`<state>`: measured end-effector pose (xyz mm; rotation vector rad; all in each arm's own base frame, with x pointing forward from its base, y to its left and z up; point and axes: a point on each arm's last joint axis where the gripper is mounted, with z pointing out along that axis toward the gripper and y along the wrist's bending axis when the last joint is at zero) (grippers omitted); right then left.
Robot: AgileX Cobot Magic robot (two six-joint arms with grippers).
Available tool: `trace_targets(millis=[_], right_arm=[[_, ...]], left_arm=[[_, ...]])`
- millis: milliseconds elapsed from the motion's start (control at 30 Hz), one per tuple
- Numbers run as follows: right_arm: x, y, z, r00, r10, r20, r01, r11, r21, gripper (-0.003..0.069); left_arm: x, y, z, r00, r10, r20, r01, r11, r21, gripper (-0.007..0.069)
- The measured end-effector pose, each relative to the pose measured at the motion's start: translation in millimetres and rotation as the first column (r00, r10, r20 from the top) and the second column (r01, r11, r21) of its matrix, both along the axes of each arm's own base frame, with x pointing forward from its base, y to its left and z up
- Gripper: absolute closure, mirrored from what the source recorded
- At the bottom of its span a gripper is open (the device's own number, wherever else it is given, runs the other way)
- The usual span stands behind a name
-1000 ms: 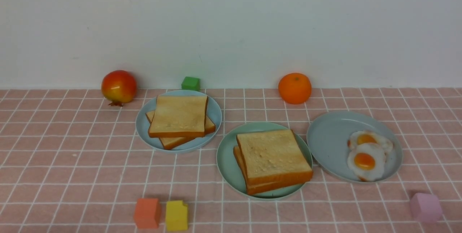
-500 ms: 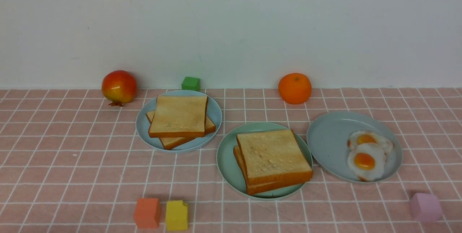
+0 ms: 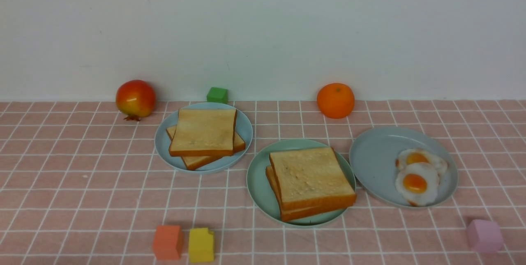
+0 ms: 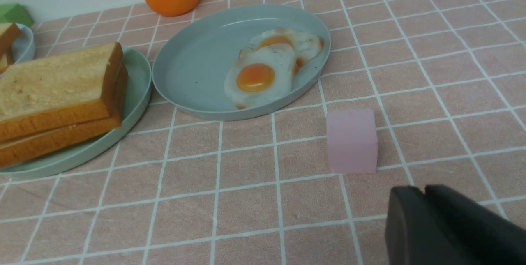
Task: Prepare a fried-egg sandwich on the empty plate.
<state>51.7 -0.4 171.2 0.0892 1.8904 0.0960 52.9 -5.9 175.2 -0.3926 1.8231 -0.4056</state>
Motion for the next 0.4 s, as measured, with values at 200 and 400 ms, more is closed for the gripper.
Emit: trace_targets(millis=[200,400], right_arm=[[0.0,0.0,0.0,1.0,0.0,0.0,0.0,1.0,0.0,0.0569],[0.0,0.0,0.0,1.0,0.0,0.0,0.0,1.0,0.0,0.0563]], left_arm=[[0.0,0.0,0.0,1.0,0.0,0.0,0.0,1.0,0.0,0.0613],[0.0,0.0,-0.1,1.0,0.0,-0.001,0.0,1.0,0.0,0.0613]])
